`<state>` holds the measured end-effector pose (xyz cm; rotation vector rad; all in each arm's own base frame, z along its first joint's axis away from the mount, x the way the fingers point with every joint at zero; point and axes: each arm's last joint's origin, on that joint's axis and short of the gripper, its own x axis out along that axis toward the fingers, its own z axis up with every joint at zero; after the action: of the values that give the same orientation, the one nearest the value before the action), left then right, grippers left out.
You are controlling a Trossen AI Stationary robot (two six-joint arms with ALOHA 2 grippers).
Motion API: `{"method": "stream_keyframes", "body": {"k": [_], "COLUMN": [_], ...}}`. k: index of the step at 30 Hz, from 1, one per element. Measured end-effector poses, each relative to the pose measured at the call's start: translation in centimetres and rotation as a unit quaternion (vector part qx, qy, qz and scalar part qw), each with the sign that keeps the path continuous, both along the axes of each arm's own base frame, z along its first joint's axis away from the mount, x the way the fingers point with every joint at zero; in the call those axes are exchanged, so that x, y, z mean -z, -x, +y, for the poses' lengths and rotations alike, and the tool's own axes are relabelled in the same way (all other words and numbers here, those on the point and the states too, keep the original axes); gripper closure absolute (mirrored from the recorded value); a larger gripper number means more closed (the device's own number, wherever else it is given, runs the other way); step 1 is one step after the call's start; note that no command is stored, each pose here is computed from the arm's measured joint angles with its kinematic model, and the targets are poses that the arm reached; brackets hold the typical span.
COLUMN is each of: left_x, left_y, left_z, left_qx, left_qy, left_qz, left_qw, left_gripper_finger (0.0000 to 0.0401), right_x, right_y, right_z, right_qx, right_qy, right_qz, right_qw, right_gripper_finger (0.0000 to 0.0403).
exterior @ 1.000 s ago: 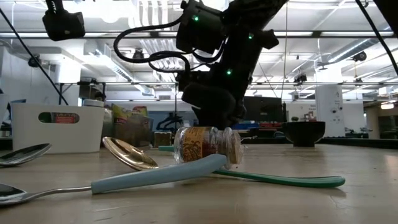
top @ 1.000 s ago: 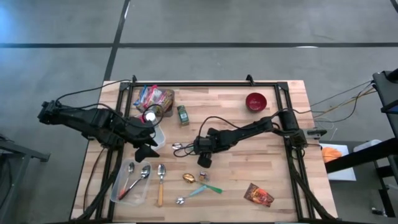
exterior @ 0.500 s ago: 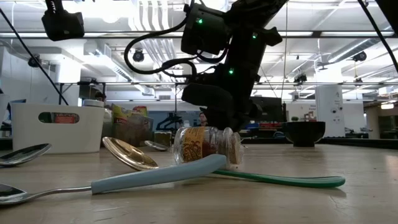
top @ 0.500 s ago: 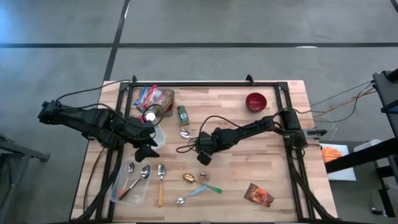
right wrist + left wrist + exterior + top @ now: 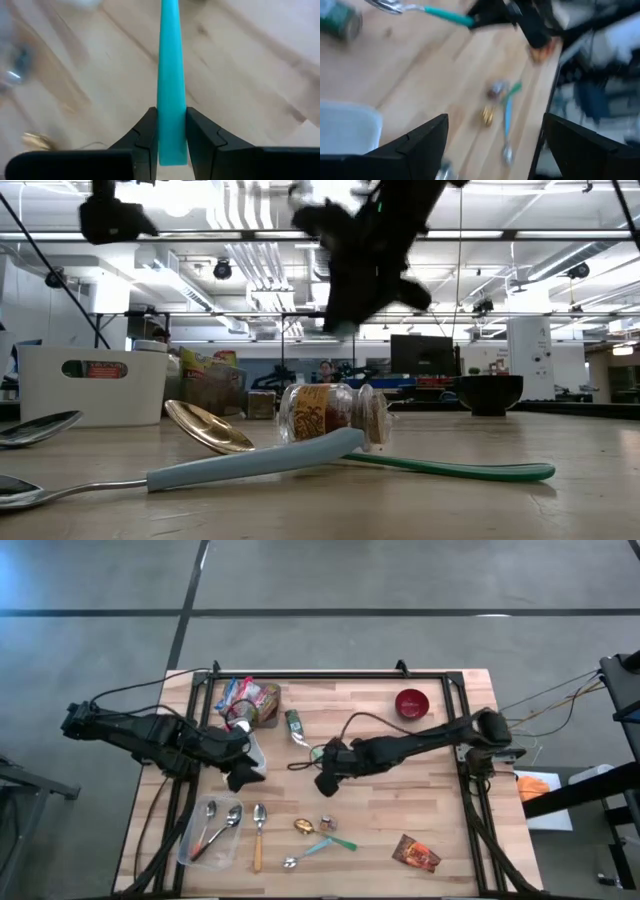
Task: Pick & Place Food Item
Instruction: Put the light blue spoon into the transparent bin
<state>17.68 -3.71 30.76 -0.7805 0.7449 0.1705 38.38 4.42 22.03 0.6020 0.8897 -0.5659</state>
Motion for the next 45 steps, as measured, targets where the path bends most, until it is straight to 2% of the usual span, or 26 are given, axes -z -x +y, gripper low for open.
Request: {"method": "stream_keyframes", "body": {"k": [6, 10, 13, 17, 20, 26, 30, 33, 37, 43, 45], "left_x": [-0.6, -0.7, -0.3, 0.3, 0.4, 0.1, -0.9, -1.6, -2.1, -2.3, -2.5], "left_y": [-1.7, -3.1, -4.0, -5.5, -6.9, -9.6, -10.8, -11.3, -11.7, -11.6, -11.6], "left_z": [0.0, -0.1, 0.0, -0.1, -0.4, -0.7, -0.9, -1.0, -1.1, -1.1, -1.2], "left_qx": [-0.055, -0.094, -0.118, -0.134, -0.134, -0.139, -0.124, -0.116, -0.113, -0.102, -0.096], "left_qy": [-0.007, 0.008, 0.013, 0.014, 0.014, 0.001, -0.033, -0.052, -0.058, -0.051, -0.044], "left_qz": [-0.131, -0.252, -0.306, -0.327, -0.328, -0.315, -0.324, -0.331, -0.337, -0.341, -0.343], "left_qw": [0.99, 0.963, 0.945, 0.935, 0.935, 0.939, 0.937, 0.935, 0.933, 0.933, 0.933], "left_gripper_finger": [0.0073, 0.0073, 0.0073, 0.0073, 0.0073, 0.0073, 0.0084, 0.0115, 0.0186, 0.0359, 0.0363], "right_x": [-5.6, -9.2, -10.7, -11.7, -12.0, -12.1, -12.2, -12.2, -12.4, -12.9, -13.1], "right_y": [2.2, 3.3, 3.6, 3.4, 3.2, 3.3, 3.5, 3.7, 3.9, 4.2, 4.1], "right_z": [0.7, 1.4, 2.2, 2.9, 3.1, 3.9, 4.9, 5.6, 6.1, 6.5, 6.5], "right_qx": [0.046, 0.065, 0.065, 0.058, 0.05, 0.035, 0.015, 0.008, 0.006, -0.008, -0.011], "right_qy": [0.016, 0.017, 0.027, 0.031, 0.034, 0.037, 0.038, 0.039, 0.045, 0.065, 0.07], "right_qz": [-0.101, -0.198, -0.252, -0.291, -0.31, -0.313, -0.317, -0.319, -0.322, -0.323, -0.324], "right_qw": [0.994, 0.978, 0.965, 0.954, 0.949, 0.948, 0.948, 0.947, 0.946, 0.944, 0.943], "right_gripper_finger": [0.0338, 0.0338, 0.0338, 0.0338, 0.0338, 0.0338, 0.0338, 0.0338, 0.0338, 0.0338, 0.0338]}}
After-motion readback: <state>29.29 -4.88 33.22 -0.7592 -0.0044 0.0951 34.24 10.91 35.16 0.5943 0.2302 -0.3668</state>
